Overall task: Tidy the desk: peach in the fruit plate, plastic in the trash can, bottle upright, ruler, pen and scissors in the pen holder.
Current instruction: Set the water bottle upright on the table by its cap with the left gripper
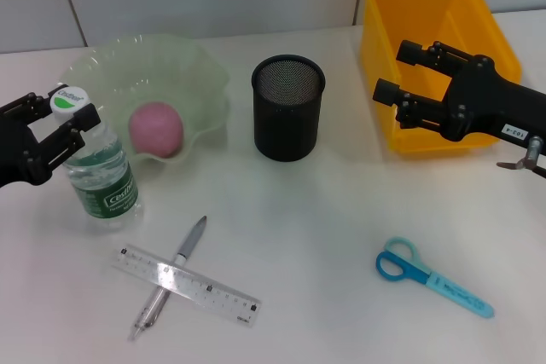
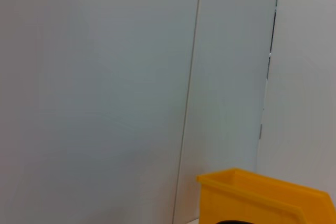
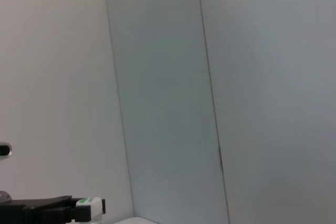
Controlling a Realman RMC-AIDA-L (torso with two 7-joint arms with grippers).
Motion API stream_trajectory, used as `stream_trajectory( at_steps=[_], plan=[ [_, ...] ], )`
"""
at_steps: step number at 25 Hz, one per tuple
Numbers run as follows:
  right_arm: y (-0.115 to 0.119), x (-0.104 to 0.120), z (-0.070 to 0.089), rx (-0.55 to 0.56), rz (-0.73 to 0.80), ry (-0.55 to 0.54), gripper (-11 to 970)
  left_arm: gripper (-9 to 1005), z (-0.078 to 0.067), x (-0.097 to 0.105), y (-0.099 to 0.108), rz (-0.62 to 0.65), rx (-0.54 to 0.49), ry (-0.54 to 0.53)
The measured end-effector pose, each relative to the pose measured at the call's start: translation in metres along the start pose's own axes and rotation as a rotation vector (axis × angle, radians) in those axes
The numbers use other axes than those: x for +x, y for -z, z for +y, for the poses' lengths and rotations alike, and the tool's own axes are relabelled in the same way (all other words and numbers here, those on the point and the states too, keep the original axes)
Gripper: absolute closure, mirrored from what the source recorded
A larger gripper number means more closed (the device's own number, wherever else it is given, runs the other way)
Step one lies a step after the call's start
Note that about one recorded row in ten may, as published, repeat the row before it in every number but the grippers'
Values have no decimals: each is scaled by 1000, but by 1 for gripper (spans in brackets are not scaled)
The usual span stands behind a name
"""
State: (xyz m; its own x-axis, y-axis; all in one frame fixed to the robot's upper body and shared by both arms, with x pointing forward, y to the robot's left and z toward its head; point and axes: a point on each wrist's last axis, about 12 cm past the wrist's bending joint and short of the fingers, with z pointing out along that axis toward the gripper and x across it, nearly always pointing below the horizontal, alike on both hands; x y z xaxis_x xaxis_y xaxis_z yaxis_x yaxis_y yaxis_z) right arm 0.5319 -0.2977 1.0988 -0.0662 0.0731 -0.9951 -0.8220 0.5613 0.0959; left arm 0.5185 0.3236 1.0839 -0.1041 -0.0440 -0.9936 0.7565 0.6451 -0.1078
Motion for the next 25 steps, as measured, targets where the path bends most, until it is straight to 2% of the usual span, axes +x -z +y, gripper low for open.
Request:
stream_trajectory(
  at_steps=[25],
  plan=[
    [2,1,0,4,4,-4,212,531,-3,7,-1,6,-11,21]
  ],
)
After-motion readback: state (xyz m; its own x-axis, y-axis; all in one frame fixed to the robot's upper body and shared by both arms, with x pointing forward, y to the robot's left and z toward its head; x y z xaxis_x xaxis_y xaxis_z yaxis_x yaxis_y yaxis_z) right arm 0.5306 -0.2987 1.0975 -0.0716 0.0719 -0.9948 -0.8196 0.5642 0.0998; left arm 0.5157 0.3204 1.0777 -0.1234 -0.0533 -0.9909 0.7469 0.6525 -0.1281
